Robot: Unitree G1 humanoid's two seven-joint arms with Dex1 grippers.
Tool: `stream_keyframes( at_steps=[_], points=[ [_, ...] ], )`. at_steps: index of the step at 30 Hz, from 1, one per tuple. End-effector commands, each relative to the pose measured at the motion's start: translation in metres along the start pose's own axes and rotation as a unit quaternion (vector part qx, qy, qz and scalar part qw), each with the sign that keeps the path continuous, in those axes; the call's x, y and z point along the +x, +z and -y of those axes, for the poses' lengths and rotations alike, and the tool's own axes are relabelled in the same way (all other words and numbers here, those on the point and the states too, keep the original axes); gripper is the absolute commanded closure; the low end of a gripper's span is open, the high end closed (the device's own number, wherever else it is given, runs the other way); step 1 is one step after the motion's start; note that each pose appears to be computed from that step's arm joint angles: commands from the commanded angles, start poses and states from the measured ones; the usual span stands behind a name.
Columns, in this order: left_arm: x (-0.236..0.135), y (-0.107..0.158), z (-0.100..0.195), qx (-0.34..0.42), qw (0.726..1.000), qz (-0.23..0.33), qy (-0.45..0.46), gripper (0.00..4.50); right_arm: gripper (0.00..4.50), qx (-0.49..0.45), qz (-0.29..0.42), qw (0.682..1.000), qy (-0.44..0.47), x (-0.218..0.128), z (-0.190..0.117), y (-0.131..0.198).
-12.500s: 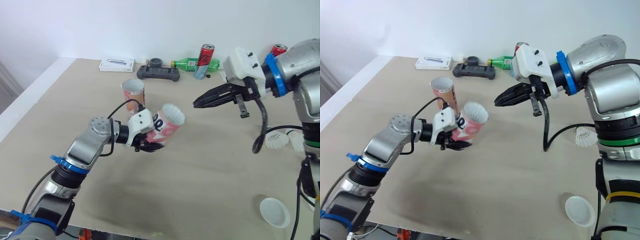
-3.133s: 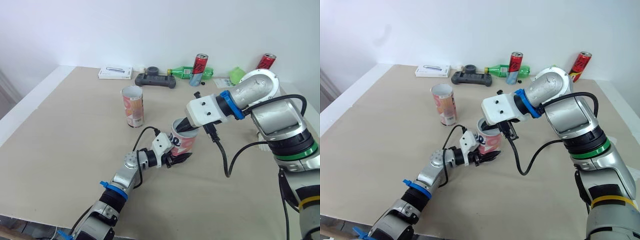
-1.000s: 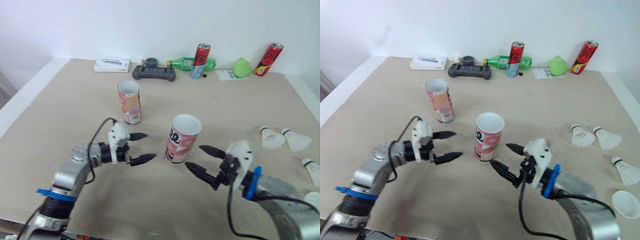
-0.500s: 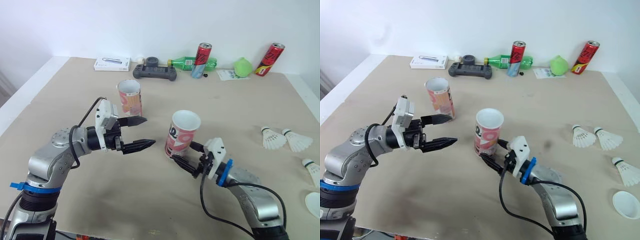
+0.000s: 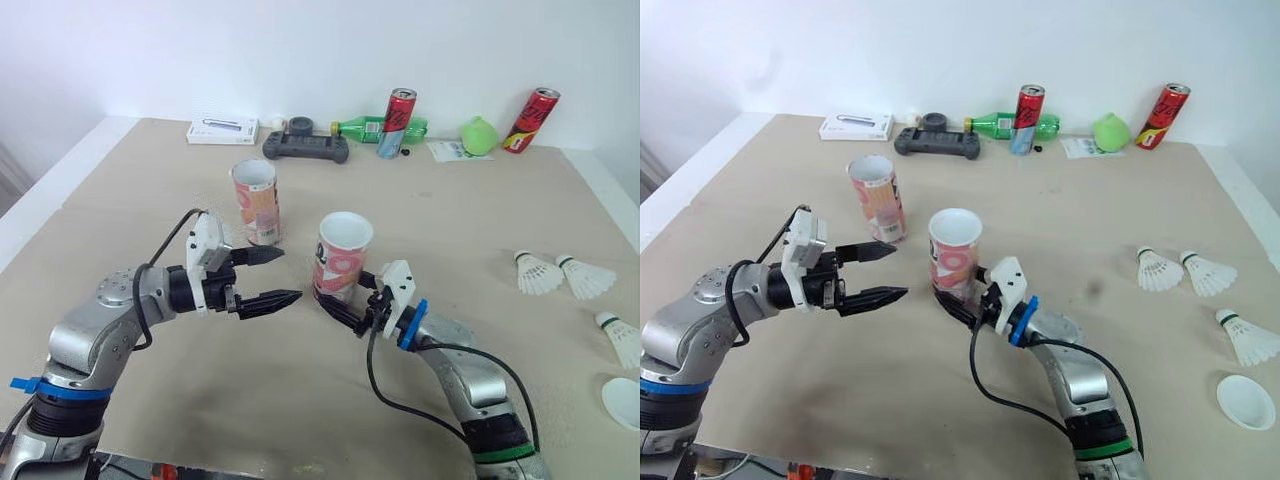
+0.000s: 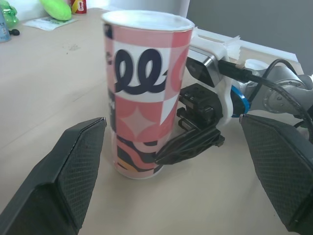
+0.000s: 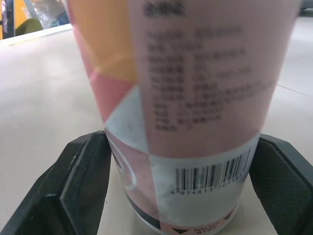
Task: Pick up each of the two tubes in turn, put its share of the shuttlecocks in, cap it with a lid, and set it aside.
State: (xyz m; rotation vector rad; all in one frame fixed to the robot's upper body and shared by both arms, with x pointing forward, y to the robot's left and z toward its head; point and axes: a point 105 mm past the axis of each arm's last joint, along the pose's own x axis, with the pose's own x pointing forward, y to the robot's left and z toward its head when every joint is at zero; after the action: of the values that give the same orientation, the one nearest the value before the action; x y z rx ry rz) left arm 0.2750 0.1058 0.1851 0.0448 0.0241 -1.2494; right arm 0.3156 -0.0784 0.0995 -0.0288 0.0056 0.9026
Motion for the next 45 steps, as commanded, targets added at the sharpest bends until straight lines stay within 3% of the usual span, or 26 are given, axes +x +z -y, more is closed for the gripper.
stream_keyframes(
  at_steps=[1, 2, 6, 9, 14, 20, 25, 30, 36, 45],
  points=[
    [0.000, 0.007, 0.003, 0.027, 1.000, 0.002, -0.003, 0.00, 0.09, -0.016, 0.021, 1.000, 0.006, 0.014, 0.001, 0.009],
    [0.000, 0.007, 0.003, 0.027, 1.000, 0.002, -0.002, 0.00, 0.09, -0.015, 0.025, 1.000, 0.005, 0.017, 0.002, 0.010],
    [0.000, 0.006, 0.002, 0.028, 1.000, 0.001, -0.001, 0.00, 1.20, -0.015, 0.034, 0.999, 0.006, 0.025, 0.004, 0.012],
    [0.000, 0.004, 0.000, 0.029, 1.000, 0.000, 0.003, 0.00, 1.66, -0.016, 0.040, 0.999, 0.006, 0.028, 0.004, 0.014],
    [0.008, 0.006, -0.006, 0.035, 0.999, 0.010, 0.018, 0.00, 1.70, -0.019, 0.063, 0.998, -0.002, 0.017, 0.004, 0.030],
    [0.038, 0.021, -0.006, 0.046, 0.998, 0.038, -0.008, 0.00, 1.70, -0.020, 0.093, 0.993, -0.064, -0.024, 0.013, 0.064],
    [0.083, 0.037, 0.000, 0.054, 0.994, 0.064, -0.071, 0.00, 1.70, -0.041, 0.131, 0.973, -0.185, -0.075, 0.031, 0.103],
    [0.127, 0.053, 0.016, 0.067, 0.983, 0.090, -0.145, 0.00, 1.70, -0.077, 0.151, 0.924, -0.342, -0.142, 0.055, 0.135],
    [0.152, 0.067, 0.033, 0.070, 0.968, 0.110, -0.213, 0.00, 1.70, -0.114, 0.148, 0.854, -0.486, -0.214, 0.064, 0.154],
    [0.160, 0.071, 0.044, 0.084, 0.954, 0.117, -0.262, 0.00, 1.70, -0.096, 0.109, 0.733, -0.664, -0.316, 0.062, 0.122]
  ],
)
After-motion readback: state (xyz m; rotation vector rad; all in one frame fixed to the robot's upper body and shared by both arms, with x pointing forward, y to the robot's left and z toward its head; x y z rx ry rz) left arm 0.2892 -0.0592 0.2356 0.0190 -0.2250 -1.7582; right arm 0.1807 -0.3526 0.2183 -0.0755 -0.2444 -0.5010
